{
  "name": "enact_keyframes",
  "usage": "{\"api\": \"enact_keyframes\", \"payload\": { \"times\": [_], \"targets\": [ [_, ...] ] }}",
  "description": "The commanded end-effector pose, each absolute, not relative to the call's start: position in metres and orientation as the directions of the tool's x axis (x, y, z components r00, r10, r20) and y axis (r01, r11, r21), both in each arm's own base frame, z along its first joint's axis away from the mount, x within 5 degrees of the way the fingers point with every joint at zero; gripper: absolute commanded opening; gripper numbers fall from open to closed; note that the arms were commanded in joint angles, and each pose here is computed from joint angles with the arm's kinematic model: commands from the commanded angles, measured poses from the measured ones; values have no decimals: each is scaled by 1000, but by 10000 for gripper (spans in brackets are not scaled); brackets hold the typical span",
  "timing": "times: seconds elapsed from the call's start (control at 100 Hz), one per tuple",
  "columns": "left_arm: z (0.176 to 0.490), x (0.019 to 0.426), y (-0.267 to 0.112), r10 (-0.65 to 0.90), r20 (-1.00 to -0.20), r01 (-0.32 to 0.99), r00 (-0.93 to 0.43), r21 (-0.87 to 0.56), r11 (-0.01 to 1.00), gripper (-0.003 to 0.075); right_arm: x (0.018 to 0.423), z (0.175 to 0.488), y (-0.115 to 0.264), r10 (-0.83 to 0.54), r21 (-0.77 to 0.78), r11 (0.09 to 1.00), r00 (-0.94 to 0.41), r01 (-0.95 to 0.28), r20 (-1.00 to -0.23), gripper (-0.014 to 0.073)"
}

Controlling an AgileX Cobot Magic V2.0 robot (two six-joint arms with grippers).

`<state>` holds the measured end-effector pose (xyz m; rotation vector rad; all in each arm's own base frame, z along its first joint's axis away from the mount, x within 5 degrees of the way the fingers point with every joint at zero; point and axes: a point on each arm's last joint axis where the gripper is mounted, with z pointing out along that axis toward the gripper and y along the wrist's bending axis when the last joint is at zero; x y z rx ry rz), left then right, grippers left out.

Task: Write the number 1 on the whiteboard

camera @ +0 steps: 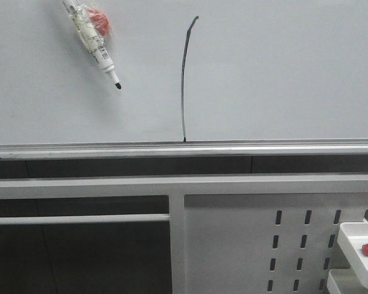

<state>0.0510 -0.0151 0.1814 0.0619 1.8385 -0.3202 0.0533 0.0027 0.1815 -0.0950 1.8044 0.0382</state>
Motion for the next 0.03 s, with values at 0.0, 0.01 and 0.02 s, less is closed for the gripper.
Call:
{"api": "enact_keyframes", "payload": {
  "times": [0.0, 0.01, 0.02],
  "targets": [
    [174, 51, -15, -143, -951, 202, -273, -202, 958, -20, 53, 181, 2, -60, -45, 996, -201, -82, -978, -57],
    [174, 51, -15, -143, -951, 202, -273, -202, 958, -20, 53, 181, 2, -60, -45, 996, -201, -82, -978, -57],
    [174, 51, -15, -143, -951, 202, -273, -202, 958, -20, 53, 181, 2, -60, -45, 996, -201, -82, -978, -57]
  ]
}}
